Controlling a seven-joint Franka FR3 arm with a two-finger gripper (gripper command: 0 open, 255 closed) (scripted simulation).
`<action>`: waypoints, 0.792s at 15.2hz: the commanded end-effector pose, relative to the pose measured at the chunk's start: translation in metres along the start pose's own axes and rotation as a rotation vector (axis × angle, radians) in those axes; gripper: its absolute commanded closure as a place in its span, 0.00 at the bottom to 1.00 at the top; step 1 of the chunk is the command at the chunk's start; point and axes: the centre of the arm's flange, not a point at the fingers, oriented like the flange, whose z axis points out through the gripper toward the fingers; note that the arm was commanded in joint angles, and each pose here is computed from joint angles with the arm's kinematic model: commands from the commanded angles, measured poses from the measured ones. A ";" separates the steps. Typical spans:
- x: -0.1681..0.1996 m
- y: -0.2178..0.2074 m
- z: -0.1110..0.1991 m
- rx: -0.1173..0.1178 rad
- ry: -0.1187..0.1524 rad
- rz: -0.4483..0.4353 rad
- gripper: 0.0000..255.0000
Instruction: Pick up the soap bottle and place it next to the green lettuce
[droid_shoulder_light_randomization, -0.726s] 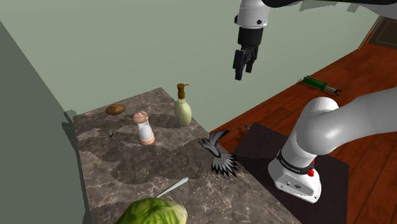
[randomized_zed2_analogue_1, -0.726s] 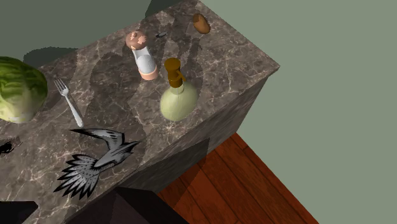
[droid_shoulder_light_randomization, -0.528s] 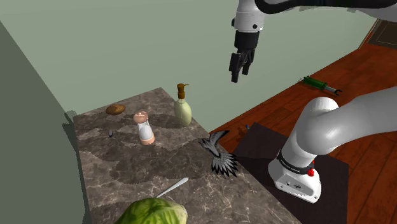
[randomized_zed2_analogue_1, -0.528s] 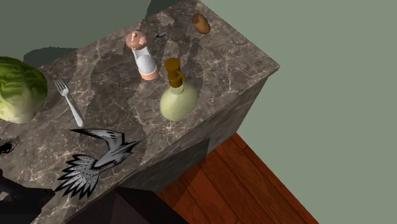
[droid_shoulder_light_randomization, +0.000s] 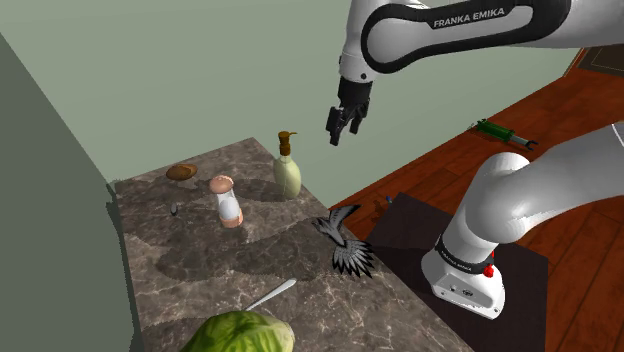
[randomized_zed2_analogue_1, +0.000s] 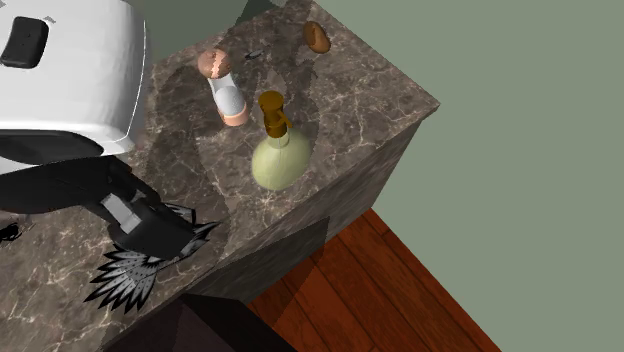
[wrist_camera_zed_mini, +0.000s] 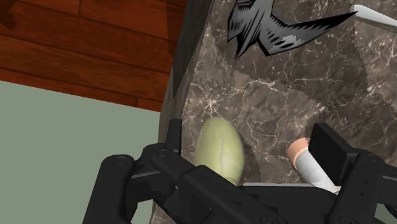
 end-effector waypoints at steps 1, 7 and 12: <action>0.015 -0.007 0.014 0.000 0.039 0.014 0.00; 0.063 -0.018 0.062 -0.002 0.138 0.054 0.00; 0.107 -0.026 0.097 -0.003 0.221 0.087 0.00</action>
